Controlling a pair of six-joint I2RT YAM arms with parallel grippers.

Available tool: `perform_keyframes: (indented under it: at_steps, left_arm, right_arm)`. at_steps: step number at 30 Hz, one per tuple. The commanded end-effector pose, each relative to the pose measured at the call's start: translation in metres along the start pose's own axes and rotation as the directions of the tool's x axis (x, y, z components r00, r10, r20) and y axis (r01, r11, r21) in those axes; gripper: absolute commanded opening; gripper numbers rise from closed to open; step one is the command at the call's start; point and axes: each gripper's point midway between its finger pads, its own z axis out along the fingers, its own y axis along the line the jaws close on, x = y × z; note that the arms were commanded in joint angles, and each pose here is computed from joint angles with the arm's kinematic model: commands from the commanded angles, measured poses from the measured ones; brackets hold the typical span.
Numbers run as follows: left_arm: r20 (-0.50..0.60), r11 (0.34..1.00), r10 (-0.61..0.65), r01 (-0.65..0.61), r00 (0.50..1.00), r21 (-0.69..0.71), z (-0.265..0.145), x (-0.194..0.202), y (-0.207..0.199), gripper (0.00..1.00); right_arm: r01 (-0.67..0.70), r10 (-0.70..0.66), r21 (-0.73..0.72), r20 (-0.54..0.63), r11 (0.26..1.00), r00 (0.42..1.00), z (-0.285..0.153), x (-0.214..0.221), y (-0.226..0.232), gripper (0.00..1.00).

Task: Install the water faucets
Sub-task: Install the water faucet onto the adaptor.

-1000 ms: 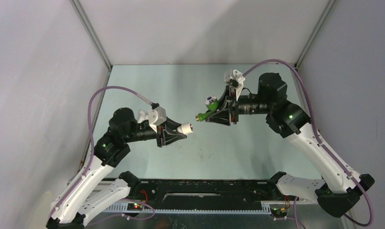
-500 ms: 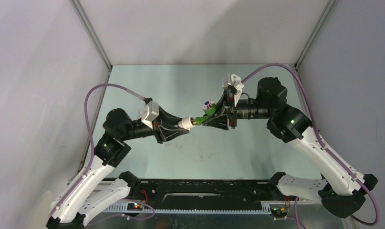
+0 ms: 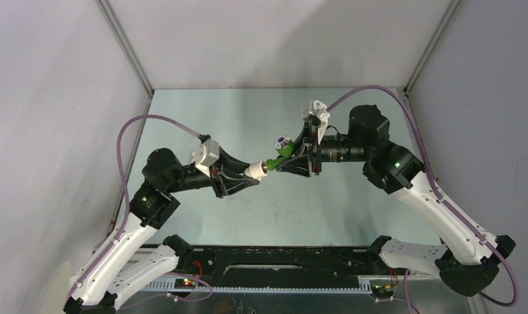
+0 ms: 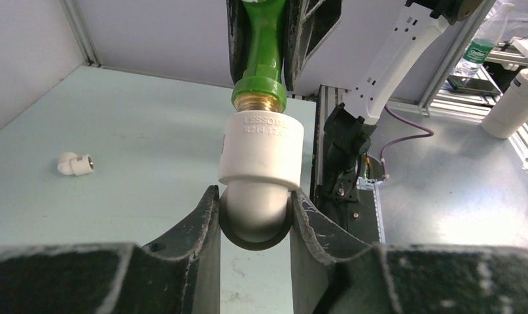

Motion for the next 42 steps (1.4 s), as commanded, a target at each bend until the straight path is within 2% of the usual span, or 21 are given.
perform_keyframes:
  at_steps: [1,5,11,18,23,31,42]
  left_arm:
    - [0.005,1.000,0.023,-0.024,1.000,0.017,0.000,-0.008,-0.003,0.00]
    - [0.001,1.000,0.016,-0.016,1.000,0.009,0.000,-0.007,-0.002,0.00]
    - [0.057,0.998,0.049,-0.047,0.997,-0.035,-0.003,-0.020,0.001,0.00]
    - [0.099,0.998,0.061,-0.060,0.993,-0.015,-0.002,-0.032,-0.004,0.00]
    - [0.084,0.999,0.053,-0.052,0.995,-0.015,-0.002,-0.032,-0.003,0.00]
    - [0.052,0.997,0.072,-0.071,0.996,-0.015,0.000,-0.030,0.000,0.00]
    - [0.028,0.989,0.146,-0.145,0.989,-0.024,0.004,-0.040,0.008,0.00]
  right_arm:
    - [0.050,-0.048,-0.030,0.057,0.998,0.997,0.001,-0.026,0.010,0.00]
    - [0.047,-0.043,-0.067,0.055,0.997,0.998,0.003,-0.026,0.015,0.00]
    - [0.031,-0.030,-0.068,0.010,0.997,0.999,0.004,-0.014,0.013,0.00]
    - [0.026,-0.028,-0.069,-0.024,0.997,0.999,0.003,-0.004,0.012,0.00]
    - [0.007,-0.009,-0.057,-0.024,0.998,1.000,0.004,-0.006,0.010,0.00]
    - [-0.119,0.117,-0.065,-0.026,0.991,0.993,0.013,-0.008,0.007,0.00]
    - [-0.317,0.316,-0.028,-0.034,0.948,0.948,0.011,-0.005,-0.004,0.00]
